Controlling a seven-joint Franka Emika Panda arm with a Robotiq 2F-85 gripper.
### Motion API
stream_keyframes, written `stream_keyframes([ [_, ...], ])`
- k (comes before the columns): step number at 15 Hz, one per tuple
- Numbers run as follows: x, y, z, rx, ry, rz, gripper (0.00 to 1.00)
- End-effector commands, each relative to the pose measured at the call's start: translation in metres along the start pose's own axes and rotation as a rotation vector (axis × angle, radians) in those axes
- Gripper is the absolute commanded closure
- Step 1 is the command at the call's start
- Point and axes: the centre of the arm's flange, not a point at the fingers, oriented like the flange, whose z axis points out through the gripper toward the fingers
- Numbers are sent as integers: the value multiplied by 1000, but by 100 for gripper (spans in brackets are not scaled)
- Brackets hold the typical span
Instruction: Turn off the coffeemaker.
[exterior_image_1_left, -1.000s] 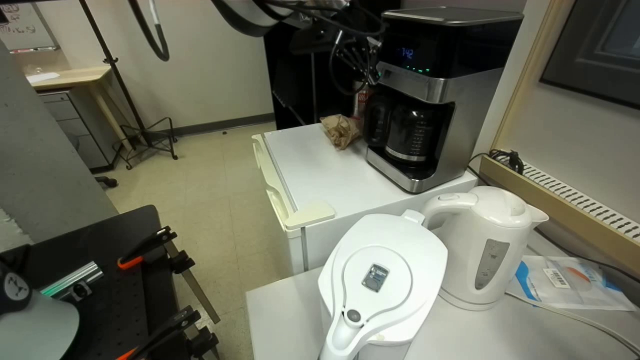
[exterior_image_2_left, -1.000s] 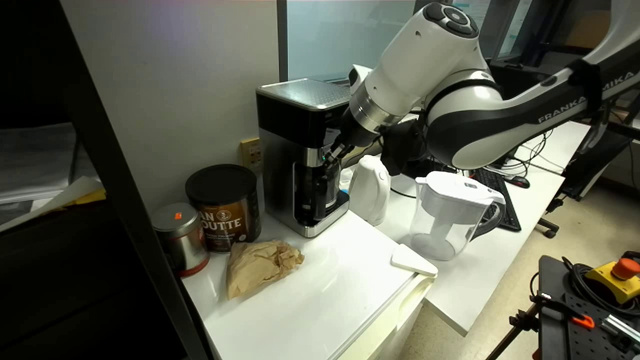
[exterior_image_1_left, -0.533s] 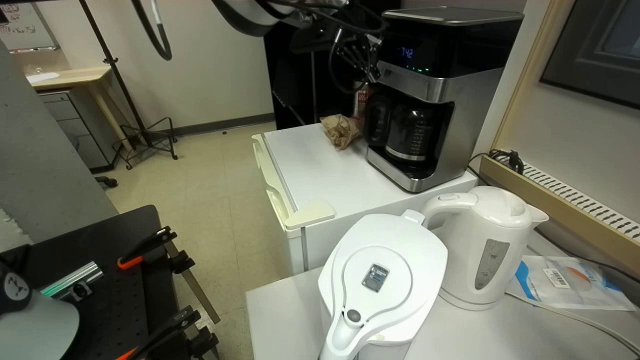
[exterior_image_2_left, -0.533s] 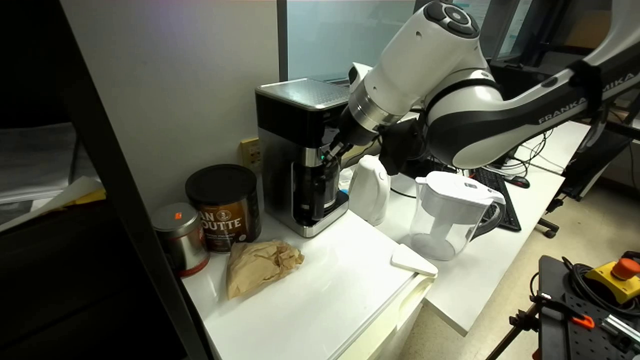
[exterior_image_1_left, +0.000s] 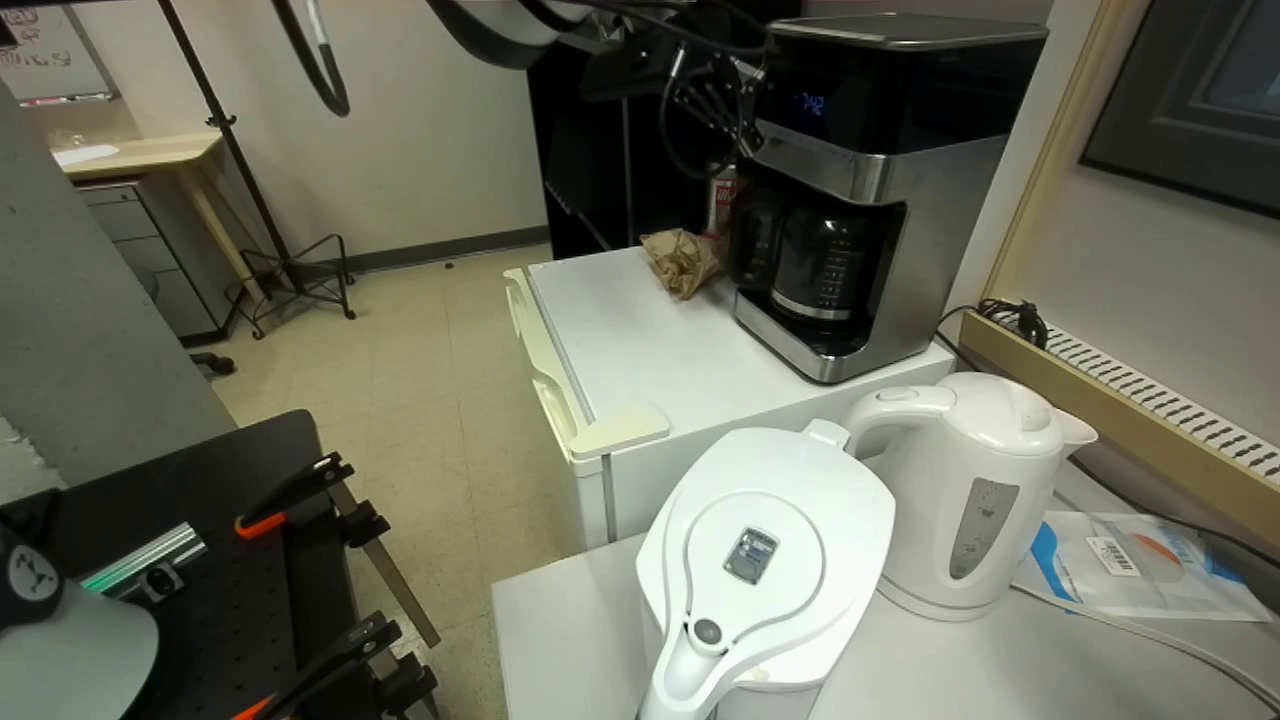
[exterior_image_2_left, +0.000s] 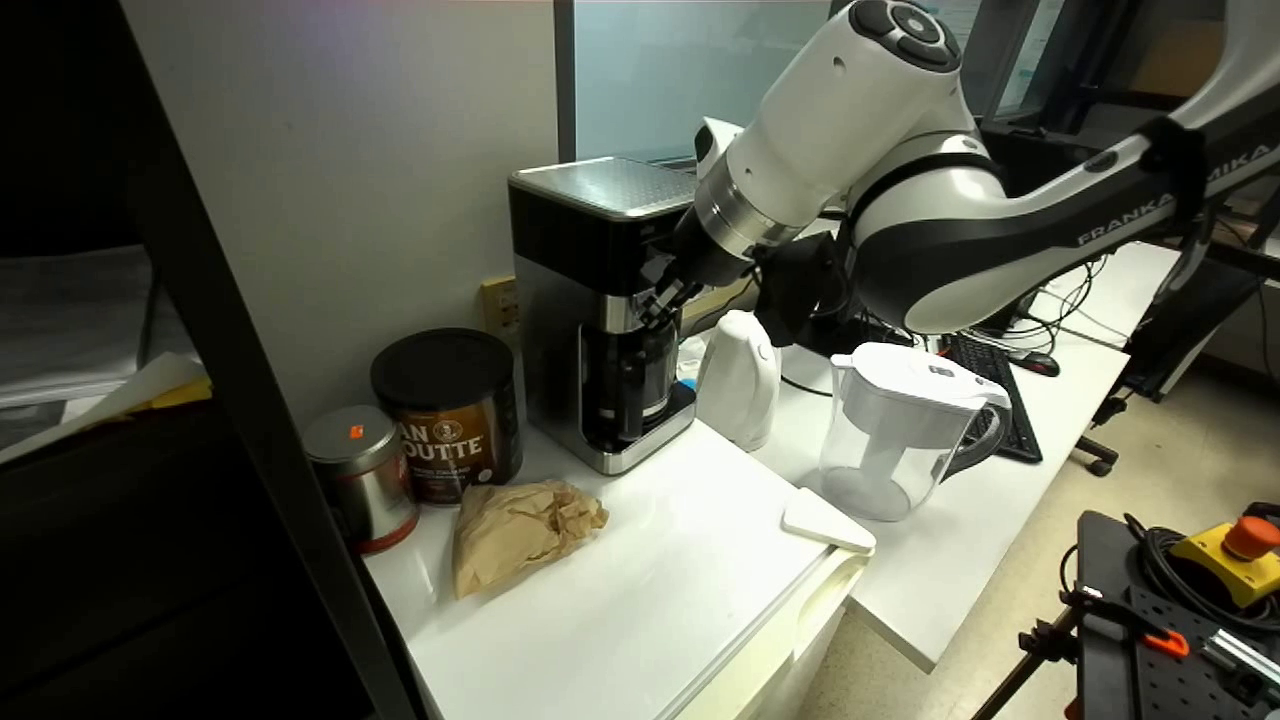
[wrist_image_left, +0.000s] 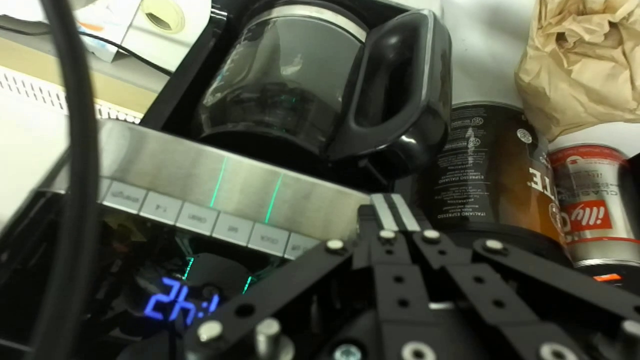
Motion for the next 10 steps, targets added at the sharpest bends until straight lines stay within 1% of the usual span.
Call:
stream_keyframes([
  [1,-5,3,-13,-9,-14,-34,100],
  [2,-12,3,-19,-13,-38,-62,100],
  [5,-32,2,-37,-20,-73,-163,100],
  [10,-66,-3,-79,-58,-87,-355,100],
])
